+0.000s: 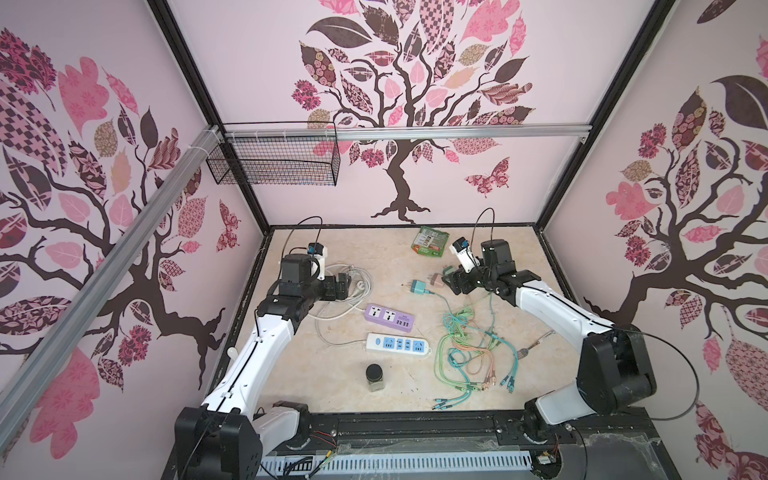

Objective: Insert the plug
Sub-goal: 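Reach the right gripper toward the teal charger while the left arm rises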

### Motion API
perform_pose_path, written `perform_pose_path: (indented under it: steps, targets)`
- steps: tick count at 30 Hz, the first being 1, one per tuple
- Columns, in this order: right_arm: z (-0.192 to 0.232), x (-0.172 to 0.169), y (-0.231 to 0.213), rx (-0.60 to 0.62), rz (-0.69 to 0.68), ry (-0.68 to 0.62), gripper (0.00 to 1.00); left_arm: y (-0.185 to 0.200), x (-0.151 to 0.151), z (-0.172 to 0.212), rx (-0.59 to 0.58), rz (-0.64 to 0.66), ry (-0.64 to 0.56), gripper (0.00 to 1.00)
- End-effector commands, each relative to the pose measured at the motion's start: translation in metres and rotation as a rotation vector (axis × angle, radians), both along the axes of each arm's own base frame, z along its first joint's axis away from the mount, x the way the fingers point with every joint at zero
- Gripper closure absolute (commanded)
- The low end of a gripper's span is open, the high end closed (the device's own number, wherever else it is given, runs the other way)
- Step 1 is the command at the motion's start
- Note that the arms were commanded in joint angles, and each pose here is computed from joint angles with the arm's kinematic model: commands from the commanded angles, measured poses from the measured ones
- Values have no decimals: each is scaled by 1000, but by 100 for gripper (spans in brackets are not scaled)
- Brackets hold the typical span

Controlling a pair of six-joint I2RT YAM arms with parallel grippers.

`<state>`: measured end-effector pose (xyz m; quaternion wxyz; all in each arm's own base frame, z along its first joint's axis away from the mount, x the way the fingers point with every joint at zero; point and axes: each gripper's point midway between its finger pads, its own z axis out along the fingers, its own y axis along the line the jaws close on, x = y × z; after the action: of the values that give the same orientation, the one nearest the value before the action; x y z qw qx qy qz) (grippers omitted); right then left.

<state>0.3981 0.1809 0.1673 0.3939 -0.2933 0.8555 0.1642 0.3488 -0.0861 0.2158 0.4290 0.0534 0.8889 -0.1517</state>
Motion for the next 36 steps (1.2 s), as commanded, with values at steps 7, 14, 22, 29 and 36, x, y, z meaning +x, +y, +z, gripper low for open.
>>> perform_pose_path:
  steps: [7, 14, 22, 29, 36]
  targets:
    - [-33, -2, 30, -78, 138, 111, 23, -16, -3, 13, -99, -55, -26, 2]
    - [-51, 5, 48, -111, 183, 128, 26, -20, -4, 13, -117, -72, -20, 2]
    - [-77, 17, 65, -161, 219, 144, 31, -20, -8, 13, -103, -82, -20, 2]
    - [-93, 28, 70, -187, 244, 153, 33, -20, -8, 13, -120, -77, -21, 2]
    - [-107, 34, 79, -186, 256, 168, 35, -20, -7, 13, -119, -74, -23, 2]
